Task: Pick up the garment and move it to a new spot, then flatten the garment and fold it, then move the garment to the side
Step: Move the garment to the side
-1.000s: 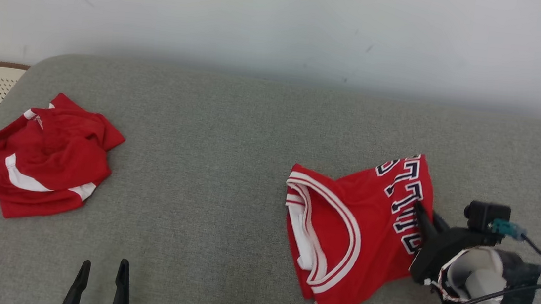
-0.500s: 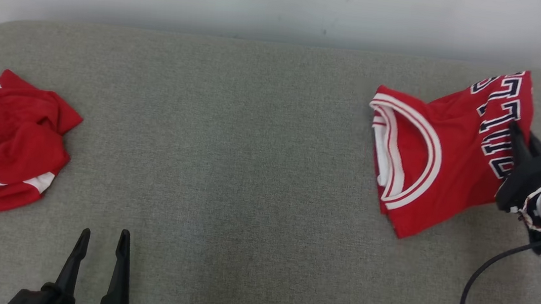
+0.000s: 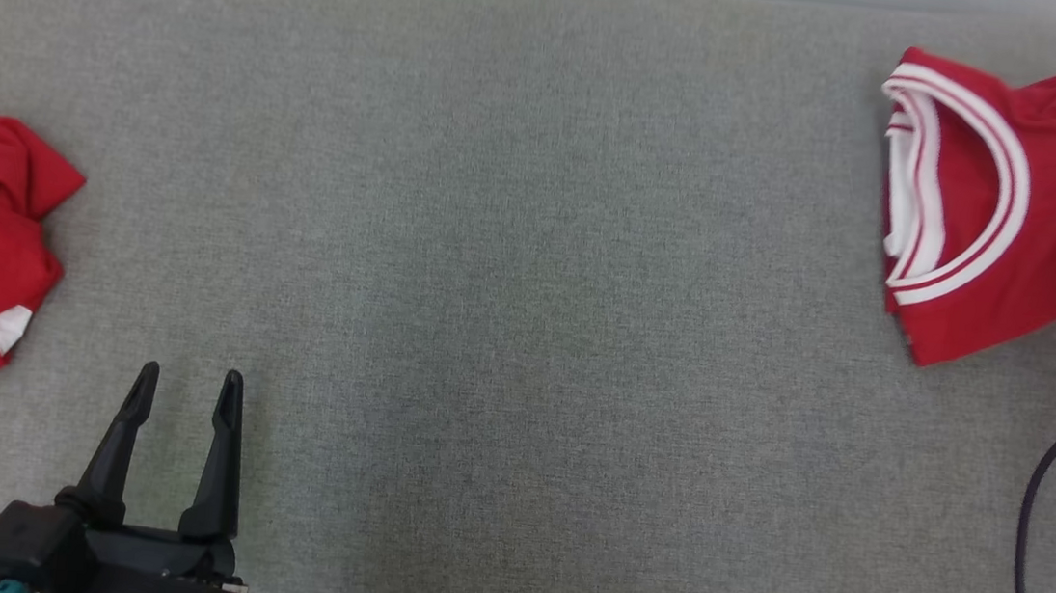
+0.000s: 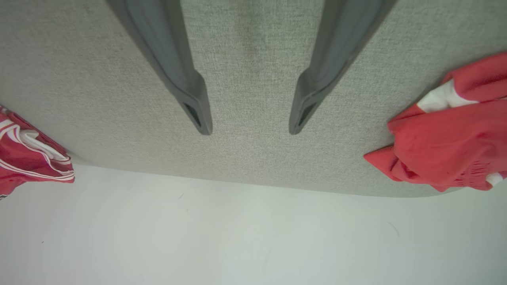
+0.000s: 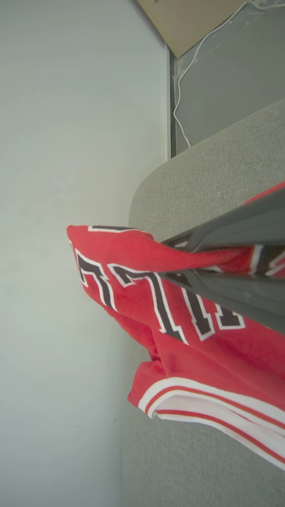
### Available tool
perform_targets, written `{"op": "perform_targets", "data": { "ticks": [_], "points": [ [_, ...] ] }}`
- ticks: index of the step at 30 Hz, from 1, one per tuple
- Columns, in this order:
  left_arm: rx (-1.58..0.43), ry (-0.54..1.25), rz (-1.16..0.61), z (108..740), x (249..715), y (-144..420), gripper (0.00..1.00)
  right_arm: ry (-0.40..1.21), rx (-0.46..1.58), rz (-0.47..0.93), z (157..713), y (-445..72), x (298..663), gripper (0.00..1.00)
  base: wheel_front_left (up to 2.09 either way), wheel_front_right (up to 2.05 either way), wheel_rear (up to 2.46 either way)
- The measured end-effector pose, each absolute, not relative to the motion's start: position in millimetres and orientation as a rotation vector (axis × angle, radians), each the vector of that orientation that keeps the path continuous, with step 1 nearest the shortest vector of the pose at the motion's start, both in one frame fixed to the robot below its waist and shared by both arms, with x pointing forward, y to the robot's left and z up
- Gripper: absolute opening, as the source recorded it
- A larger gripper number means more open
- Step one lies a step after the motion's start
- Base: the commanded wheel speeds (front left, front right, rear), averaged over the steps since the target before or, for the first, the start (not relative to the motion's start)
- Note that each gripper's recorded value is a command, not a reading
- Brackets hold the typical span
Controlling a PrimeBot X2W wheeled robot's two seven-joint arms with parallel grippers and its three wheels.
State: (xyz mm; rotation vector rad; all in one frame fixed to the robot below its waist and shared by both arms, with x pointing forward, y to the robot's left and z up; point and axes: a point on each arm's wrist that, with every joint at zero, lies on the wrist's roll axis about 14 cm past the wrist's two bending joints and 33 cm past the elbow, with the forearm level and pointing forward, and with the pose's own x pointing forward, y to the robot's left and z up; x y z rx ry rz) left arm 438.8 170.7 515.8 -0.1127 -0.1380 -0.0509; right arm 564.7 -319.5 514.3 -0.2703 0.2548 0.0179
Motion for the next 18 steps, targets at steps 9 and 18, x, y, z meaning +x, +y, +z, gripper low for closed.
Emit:
{"op": "perform_targets", "data": {
  "ticks": [9,18],
  "points": [
    [-0.098,-0.125,-0.055,507.5,448.6,173.0,1.00,0.284,-0.317,-0.038,508.5,-345.2,578.4,0.00,0.00,0.00,0.00],
    [-0.090,-0.119,-0.043,504.9,449.9,176.3,1.00,0.322,-0.373,-0.058,501.4,-354.7,581.8,1.00,0.00,0.00,0.00]
  ]
}}
